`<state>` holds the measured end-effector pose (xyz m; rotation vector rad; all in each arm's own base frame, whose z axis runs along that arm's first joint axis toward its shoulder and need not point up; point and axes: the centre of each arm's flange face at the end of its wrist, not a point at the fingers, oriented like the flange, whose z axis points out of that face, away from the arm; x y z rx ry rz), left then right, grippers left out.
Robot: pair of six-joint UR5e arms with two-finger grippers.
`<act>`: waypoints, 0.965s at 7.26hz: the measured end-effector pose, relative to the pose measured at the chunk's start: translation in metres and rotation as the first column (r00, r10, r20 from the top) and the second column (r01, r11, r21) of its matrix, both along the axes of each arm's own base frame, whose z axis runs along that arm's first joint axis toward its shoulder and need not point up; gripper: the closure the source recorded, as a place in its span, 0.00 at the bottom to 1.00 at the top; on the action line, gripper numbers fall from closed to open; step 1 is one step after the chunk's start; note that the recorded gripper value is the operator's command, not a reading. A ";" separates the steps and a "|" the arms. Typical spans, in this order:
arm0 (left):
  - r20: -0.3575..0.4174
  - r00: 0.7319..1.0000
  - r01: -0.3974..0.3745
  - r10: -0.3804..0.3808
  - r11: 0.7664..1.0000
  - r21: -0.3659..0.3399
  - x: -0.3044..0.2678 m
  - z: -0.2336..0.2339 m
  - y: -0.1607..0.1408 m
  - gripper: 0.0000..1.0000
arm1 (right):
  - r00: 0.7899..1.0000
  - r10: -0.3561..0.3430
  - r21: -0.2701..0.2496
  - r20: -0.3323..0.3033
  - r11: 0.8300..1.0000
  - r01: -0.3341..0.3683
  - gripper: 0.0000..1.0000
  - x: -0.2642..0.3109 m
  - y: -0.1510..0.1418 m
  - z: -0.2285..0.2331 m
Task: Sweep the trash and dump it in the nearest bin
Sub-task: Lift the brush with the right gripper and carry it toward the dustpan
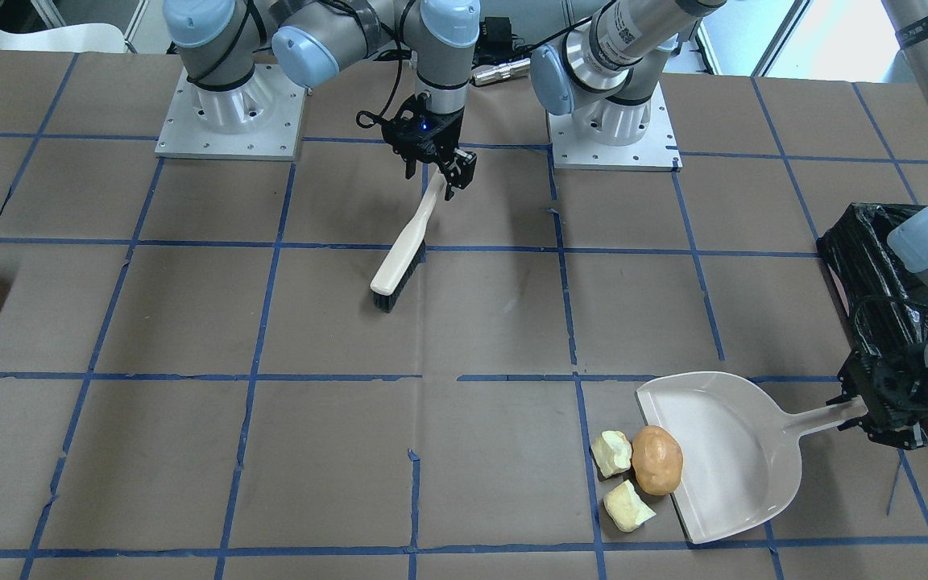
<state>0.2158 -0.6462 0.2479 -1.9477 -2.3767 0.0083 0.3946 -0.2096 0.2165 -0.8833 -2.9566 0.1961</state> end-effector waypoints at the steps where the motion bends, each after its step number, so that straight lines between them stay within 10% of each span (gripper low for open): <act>1: 0.000 1.000 -0.003 0.003 1.000 0.000 0.000 0.000 0.000 0.93 | 1.000 0.004 -0.003 0.002 1.000 -0.004 0.28 0.001 0.000 0.001; 7: 0.000 1.000 0.003 -0.003 1.000 0.001 0.000 0.001 0.001 0.93 | 0.999 0.027 -0.035 0.033 0.999 -0.026 0.61 0.004 -0.009 0.011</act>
